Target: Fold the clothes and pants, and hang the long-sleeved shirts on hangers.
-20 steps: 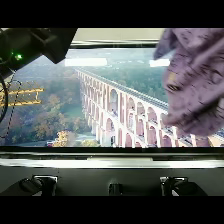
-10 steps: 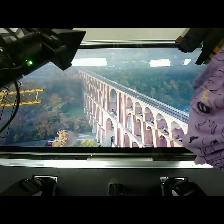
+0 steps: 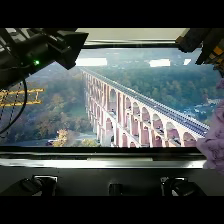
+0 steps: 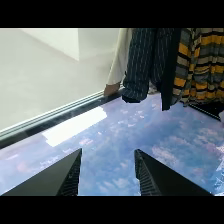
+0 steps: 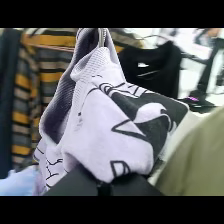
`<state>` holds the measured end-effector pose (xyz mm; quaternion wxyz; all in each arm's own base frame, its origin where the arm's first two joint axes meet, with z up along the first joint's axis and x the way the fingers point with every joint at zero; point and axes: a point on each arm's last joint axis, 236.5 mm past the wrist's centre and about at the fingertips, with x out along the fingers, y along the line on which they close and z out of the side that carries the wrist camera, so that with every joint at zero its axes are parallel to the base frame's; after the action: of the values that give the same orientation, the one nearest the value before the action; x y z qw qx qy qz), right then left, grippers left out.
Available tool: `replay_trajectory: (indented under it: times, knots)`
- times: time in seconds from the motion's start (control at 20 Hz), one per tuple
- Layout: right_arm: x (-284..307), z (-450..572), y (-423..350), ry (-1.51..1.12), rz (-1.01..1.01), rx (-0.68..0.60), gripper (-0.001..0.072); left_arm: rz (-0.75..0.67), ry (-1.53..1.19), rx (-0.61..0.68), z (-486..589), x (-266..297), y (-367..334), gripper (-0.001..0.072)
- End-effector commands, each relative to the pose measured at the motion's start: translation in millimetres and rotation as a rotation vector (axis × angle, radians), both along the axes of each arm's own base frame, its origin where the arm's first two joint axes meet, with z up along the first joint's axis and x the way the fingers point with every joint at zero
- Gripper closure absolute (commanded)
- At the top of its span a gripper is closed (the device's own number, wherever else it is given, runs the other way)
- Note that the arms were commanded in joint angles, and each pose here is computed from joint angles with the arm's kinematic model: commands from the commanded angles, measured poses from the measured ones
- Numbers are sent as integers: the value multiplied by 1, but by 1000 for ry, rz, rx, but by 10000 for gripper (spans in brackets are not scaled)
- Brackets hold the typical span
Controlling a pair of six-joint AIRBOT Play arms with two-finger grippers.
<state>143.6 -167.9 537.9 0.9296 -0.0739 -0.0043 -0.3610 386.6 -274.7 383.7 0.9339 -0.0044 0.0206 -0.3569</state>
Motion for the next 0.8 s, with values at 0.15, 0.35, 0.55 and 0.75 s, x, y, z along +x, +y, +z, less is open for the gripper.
replay_trajectory:
  times: [0.15,0.35,0.55,0.75]
  knots:
    - [-23,7,-20,-1,-126,-40,676,51,-64,-59,15,16,5,319]
    - [-47,7,-35,-11,-203,-37,676,53,-56,-55,9,21,3,320]
    - [-77,-3,-48,-7,-254,6,676,54,-42,-47,1,27,-1,320]
    - [-101,-5,-59,-28,-297,23,676,55,-33,-41,-5,31,-3,319]
